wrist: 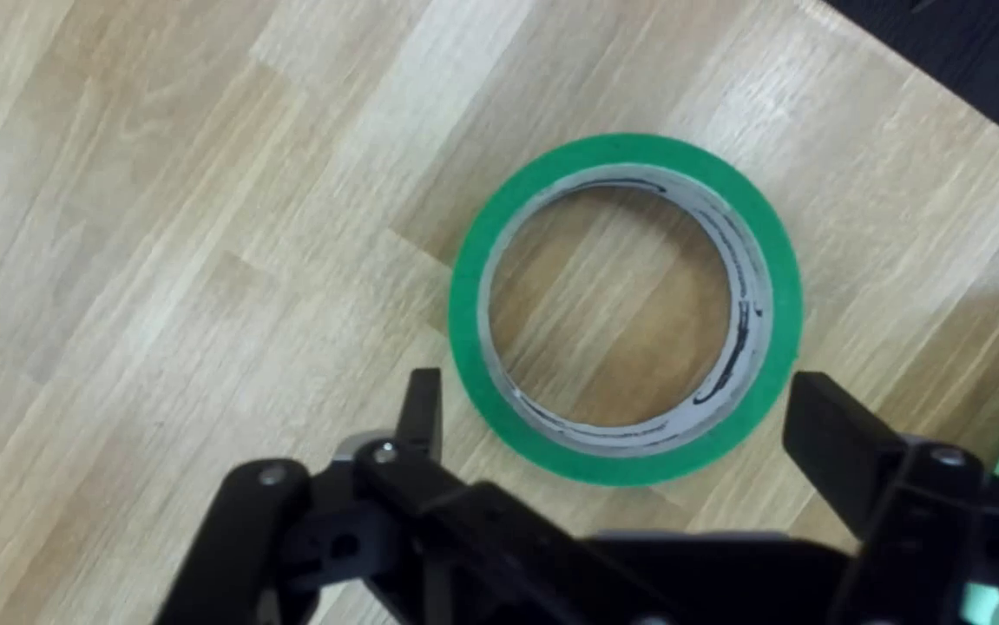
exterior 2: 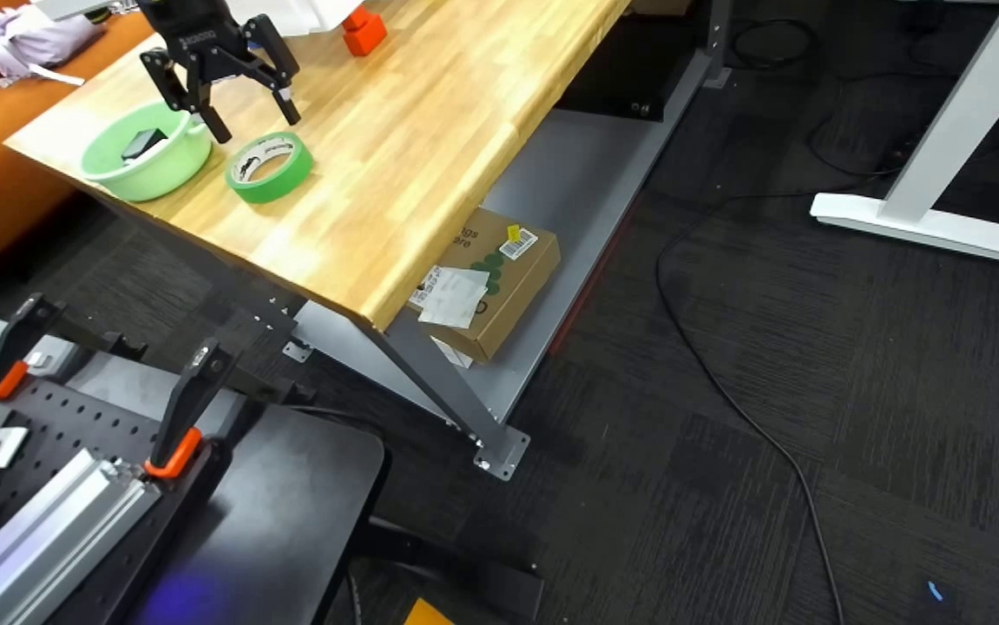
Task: Move the green tape forward and the light-green bowl to the left
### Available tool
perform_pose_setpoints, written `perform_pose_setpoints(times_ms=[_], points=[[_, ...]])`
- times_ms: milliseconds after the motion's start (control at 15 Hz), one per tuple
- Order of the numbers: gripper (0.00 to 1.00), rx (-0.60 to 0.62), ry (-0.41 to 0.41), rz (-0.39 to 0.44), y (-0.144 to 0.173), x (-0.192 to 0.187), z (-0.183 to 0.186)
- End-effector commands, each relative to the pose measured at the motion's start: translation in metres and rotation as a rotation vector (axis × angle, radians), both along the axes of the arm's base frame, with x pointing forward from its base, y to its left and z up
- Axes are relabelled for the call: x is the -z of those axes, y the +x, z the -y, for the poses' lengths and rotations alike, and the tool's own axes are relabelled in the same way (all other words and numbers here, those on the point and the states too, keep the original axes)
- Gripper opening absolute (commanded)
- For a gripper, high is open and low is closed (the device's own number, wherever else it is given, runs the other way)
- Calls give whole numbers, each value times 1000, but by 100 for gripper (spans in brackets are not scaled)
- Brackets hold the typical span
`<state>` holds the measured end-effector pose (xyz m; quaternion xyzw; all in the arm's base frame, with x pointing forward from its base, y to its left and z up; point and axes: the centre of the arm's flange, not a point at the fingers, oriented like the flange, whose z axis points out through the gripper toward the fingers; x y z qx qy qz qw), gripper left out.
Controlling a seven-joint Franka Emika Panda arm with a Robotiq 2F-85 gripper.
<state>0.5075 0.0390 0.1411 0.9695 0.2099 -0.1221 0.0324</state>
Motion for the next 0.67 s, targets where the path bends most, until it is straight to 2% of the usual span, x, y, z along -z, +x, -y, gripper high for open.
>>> perform_pose_setpoints(times_ms=[0,400,600], points=[[100,-50,-35,-13,-4,-8,-11],[100,-185,-70,-28,-6,-15,-52],[100,-264,-75,-2,-10,-27,-71]])
